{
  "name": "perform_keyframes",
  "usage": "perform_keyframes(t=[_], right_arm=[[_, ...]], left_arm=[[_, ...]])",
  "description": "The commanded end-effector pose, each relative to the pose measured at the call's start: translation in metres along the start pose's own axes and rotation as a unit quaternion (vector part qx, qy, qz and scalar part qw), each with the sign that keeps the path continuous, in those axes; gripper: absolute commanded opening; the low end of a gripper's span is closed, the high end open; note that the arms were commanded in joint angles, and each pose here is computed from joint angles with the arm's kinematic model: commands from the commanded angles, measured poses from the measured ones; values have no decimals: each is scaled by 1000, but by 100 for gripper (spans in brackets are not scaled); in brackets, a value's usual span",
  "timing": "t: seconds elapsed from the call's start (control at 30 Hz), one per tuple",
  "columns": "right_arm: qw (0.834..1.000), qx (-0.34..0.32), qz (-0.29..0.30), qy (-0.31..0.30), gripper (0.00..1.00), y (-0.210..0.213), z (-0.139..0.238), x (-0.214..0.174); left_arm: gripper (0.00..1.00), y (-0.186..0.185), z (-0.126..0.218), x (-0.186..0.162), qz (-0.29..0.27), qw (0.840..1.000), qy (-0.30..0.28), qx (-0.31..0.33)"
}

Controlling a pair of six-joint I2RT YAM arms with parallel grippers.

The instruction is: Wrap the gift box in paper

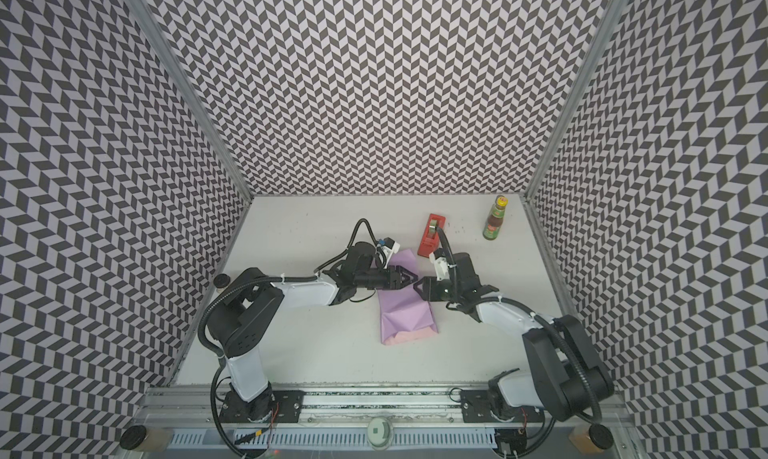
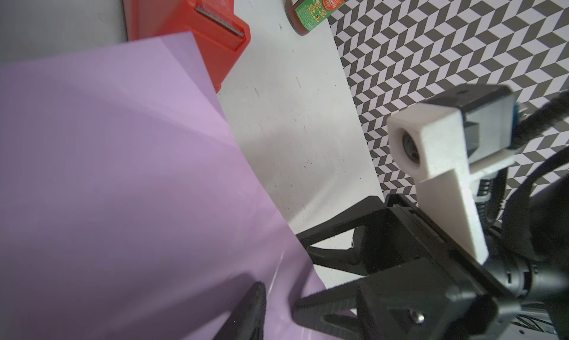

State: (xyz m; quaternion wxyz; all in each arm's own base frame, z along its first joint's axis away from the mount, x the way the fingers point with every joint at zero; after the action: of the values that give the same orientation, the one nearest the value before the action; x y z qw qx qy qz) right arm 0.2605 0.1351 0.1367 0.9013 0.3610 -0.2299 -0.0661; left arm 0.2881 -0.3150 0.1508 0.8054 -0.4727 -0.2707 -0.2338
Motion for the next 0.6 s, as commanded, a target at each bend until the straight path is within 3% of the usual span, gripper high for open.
perform_keyframes(t=[0.0,0.33,0.57], right_arm=[[998,-52,-22,28,40,-29,-9,-19],[997,-62,-34,36,33,-38,-10,-29],[997,-65,-37,36,30,-41,-10,-31]], left_arm=[[51,26,-7,-25,45,996,54,55],[56,7,1,10,25,999,21,37],[61,-7,42,33,12,999,-25,41]])
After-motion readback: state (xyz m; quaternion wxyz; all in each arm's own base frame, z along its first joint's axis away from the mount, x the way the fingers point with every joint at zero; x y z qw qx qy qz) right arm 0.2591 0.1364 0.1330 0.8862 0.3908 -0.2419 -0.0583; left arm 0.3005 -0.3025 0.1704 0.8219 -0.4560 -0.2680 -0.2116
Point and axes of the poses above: each gripper's point midway between its finger pads, its own z axis back along the fingers, its own y axis along the line the jaws close on, x = y × z, the point moved 9 cm from there along z, back along the fingers, and after that the axes turned 15 degrees about -z, right-handed, at the moved point
